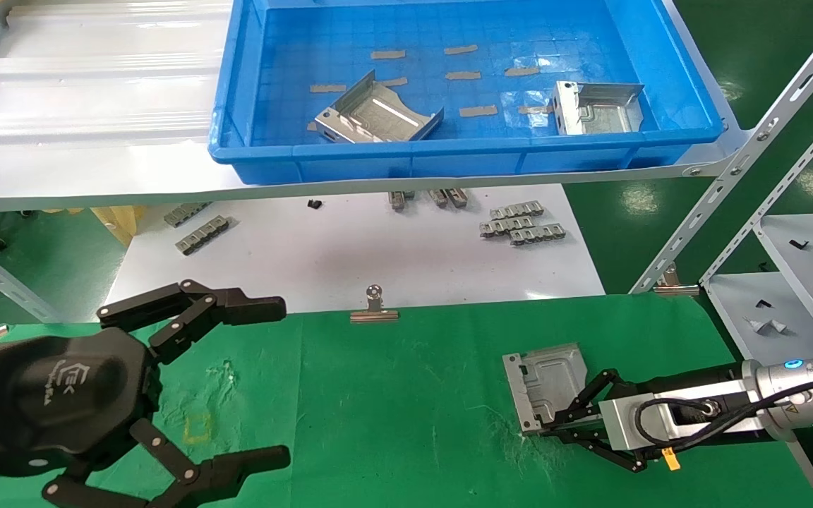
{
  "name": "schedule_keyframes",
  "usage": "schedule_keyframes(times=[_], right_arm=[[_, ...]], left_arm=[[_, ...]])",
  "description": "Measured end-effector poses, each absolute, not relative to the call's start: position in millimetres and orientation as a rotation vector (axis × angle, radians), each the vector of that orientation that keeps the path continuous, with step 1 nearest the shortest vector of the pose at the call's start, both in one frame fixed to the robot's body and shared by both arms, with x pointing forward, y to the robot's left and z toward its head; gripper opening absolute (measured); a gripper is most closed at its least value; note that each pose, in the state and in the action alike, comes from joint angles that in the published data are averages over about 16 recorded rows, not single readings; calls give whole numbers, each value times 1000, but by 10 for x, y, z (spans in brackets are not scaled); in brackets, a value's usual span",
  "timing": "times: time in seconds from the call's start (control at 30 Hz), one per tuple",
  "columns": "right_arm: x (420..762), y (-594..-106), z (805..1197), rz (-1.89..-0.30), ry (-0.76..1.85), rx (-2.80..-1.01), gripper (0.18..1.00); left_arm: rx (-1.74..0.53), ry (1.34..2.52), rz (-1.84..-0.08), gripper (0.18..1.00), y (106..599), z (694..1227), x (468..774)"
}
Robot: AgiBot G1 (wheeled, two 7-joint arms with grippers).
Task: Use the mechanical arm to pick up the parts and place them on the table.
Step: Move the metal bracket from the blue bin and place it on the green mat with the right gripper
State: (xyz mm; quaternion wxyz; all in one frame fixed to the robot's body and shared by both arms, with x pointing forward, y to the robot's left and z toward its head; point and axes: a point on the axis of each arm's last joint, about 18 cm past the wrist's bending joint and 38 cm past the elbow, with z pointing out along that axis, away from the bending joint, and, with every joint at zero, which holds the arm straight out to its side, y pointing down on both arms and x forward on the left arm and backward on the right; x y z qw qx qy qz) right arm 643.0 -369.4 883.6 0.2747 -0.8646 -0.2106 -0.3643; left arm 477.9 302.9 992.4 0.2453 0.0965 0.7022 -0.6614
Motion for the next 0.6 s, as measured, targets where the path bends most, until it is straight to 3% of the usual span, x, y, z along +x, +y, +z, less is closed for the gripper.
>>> schedule_keyframes(times=[0.37,0.6], right_arm=[[6390,-3680,9023,-997,-586,-2272,302],[6334,-3658,9272,-964,-444,-2197,433]], left_arm=[[263,1917,-1805,1001,3029,9924,4779],[263,1917,-1805,1001,3029,9924,4779]])
